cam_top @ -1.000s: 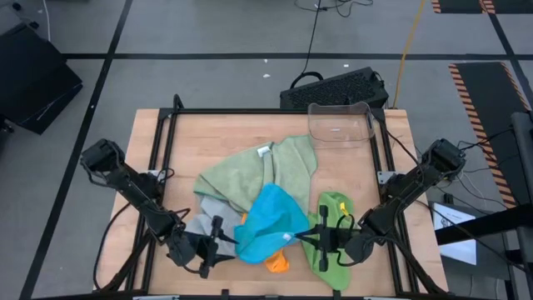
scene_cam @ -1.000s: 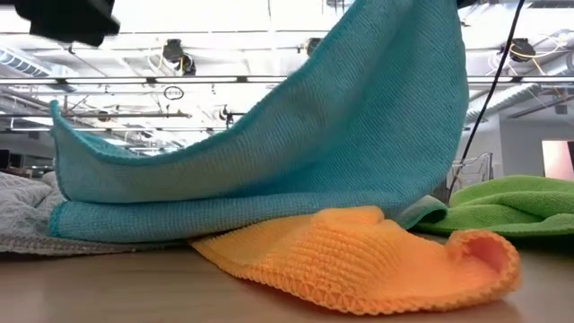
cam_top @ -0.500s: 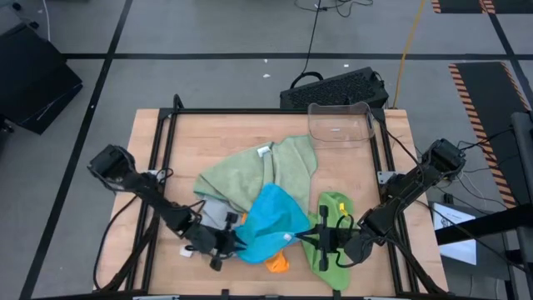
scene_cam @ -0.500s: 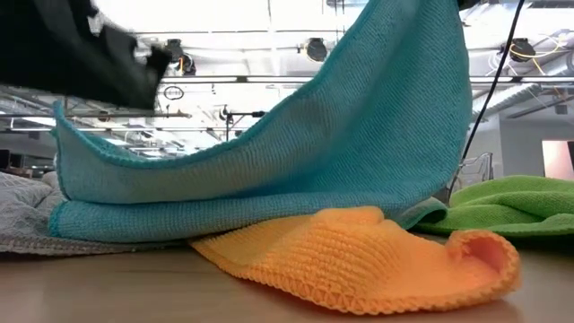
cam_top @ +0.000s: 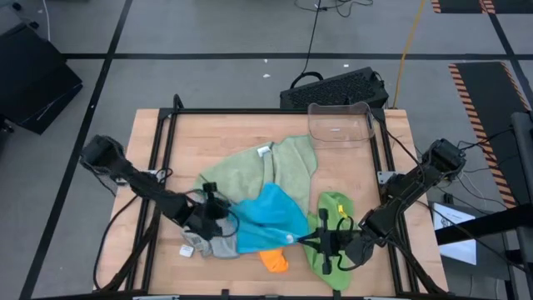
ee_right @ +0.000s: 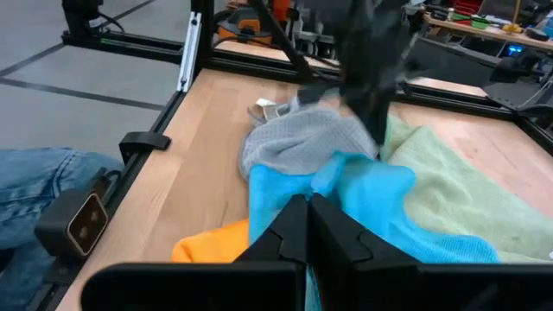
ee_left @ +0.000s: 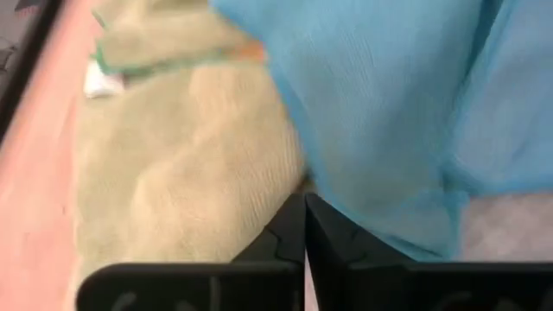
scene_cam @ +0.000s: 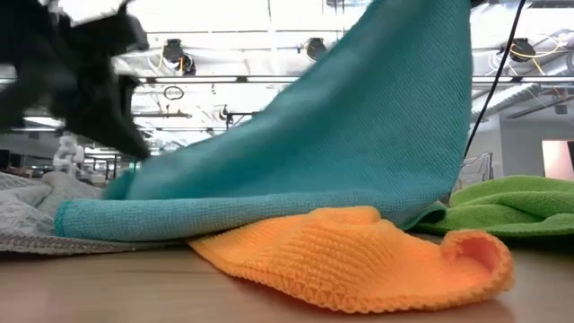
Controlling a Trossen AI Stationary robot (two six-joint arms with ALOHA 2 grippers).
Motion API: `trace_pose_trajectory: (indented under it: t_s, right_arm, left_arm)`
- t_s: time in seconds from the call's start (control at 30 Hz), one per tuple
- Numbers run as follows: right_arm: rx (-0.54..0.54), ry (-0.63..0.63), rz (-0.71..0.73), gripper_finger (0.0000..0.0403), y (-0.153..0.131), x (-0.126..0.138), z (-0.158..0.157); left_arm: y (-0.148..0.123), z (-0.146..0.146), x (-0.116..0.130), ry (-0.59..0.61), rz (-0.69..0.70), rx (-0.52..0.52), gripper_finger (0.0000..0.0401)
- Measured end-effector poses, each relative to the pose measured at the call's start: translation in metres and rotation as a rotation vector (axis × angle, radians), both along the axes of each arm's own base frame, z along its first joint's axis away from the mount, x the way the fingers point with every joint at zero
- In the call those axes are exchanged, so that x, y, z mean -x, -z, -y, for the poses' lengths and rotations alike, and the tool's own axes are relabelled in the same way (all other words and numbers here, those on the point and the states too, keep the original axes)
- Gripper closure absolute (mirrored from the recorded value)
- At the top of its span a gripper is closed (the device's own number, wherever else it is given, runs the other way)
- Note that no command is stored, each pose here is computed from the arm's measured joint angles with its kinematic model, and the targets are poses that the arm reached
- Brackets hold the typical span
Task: Fold microfiber towels
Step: Fold the blue microfiber towel
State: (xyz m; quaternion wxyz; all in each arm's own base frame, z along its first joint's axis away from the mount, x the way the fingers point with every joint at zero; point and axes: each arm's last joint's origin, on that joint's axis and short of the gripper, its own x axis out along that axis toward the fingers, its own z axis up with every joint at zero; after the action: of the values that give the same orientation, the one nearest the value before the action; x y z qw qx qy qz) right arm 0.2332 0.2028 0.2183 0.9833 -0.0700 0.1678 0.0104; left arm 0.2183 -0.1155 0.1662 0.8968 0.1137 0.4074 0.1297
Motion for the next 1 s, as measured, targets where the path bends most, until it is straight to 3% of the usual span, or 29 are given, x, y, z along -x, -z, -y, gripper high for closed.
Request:
trace_pose_trajectory:
  t_s: [0.2, 0.37, 0.5, 0.67, 0.8, 0.9, 1.0]
  right_arm:
    - [-0.01, -0.005, -0.005, 0.0403, 0.001, 0.003, -0.002]
    - [-0.011, -0.002, -0.009, 0.0403, 0.001, 0.003, -0.002]
    - [-0.007, -0.001, -0.013, 0.0403, 0.001, 0.003, -0.002]
    - [-0.003, -0.001, -0.016, 0.0403, 0.002, 0.003, -0.002]
    - [-0.002, -0.001, -0.018, 0.0403, 0.002, 0.003, -0.002]
    - [-0.002, -0.001, -0.018, 0.0403, 0.002, 0.003, -0.002]
    - [-0.001, 0.0, -0.019, 0.0403, 0.002, 0.003, -0.002]
  left_arm:
    - [-0.033, -0.003, 0.015, -0.027, 0.138, 0.059, 0.0381]
    - [-0.04, 0.02, 0.005, 0.208, 0.22, 0.149, 0.0377]
    - [-0.022, 0.036, 0.001, 0.286, 0.171, 0.123, 0.0336]
    - [0.011, 0.046, -0.007, 0.293, 0.077, 0.089, 0.0254]
    - [0.027, 0.048, -0.012, 0.285, 0.05, 0.043, 0.0218]
    - [0.031, 0.048, -0.012, 0.3, 0.033, 0.019, 0.0233]
    - [0.027, 0.05, -0.012, 0.323, 0.054, 0.013, 0.0307]
